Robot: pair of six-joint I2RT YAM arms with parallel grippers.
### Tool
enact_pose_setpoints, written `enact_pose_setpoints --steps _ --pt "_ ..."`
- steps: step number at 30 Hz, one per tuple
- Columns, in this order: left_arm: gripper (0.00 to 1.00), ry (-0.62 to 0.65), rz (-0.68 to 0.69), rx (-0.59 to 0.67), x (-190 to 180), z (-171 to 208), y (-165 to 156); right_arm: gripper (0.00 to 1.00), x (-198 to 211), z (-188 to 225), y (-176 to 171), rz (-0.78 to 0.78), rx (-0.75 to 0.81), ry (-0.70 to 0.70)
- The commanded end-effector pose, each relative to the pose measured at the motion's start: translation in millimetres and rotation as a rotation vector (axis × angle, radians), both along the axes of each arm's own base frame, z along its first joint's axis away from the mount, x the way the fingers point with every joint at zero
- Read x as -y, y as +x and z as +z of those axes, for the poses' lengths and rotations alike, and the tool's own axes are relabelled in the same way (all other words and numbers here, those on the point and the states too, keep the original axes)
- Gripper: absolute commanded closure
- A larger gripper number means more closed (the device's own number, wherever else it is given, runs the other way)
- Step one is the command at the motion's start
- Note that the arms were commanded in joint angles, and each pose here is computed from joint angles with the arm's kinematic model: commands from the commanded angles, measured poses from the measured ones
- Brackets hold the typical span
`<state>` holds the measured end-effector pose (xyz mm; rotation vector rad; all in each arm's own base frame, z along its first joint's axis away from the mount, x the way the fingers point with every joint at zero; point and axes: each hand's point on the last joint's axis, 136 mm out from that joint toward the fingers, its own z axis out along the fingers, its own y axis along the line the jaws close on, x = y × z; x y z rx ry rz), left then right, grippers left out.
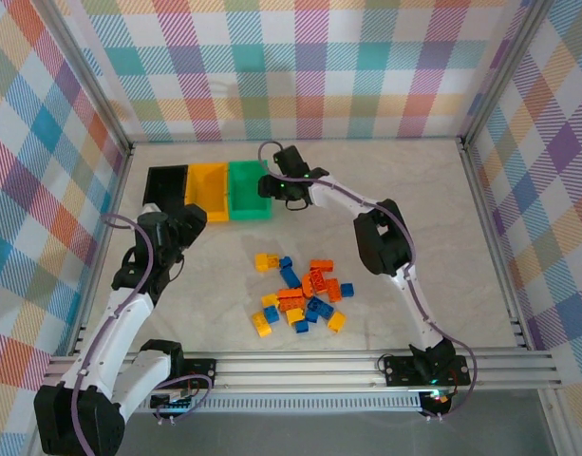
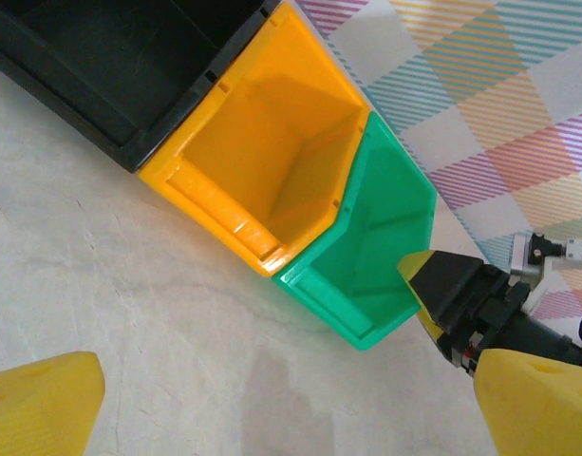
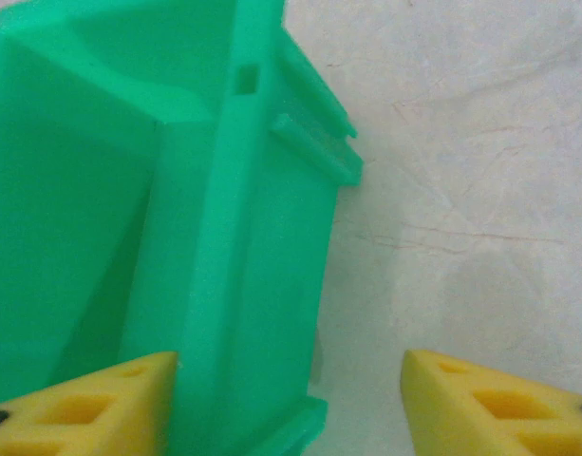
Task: Sort the legos into containers by color
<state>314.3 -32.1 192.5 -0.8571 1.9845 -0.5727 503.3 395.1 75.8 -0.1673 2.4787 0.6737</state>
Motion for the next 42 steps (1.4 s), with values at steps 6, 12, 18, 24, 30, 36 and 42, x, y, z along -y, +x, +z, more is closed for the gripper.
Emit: enact_pose_setpoints --steps 6,12,18,24,30,36,42 --pt "0.0 0.039 -0.095 0.003 24.5 8.1 -5.1 0.69 24.3 5.9 -9.3 -0.033 0.02 -0.124" --pt "0.0 0.046 -0.133 -0.061 37.0 5.7 -5.5 0.88 52.9 25.8 -17.1 -0.055 0.068 -0.172" --pt "0.0 0.052 -0.19 -0.059 56.6 15.4 -4.8 0.98 102.9 42.5 -38.9 -0.068 0.105 -0.26" --pt "0.0 0.061 -0.252 -0.069 67.2 18.9 -13.1 1.0 175.7 35.2 -65.5 -0.137 0.048 -0.38" --pt "0.0 0.054 -0.279 -0.056 71.1 16.8 -17.8 1.0 228.5 17.3 -88.1 -0.214 -0.009 -0.416" --pt "0.0 0.065 -0.298 -0.061 73.3 13.9 -19.1 1.0 253.8 6.2 -100.9 -0.241 -0.017 -0.435" --pt "0.0 0.068 -0.333 -0.069 79.8 6.1 -19.8 0.97 239.1 8.4 -95.3 -0.156 0.02 -0.365"
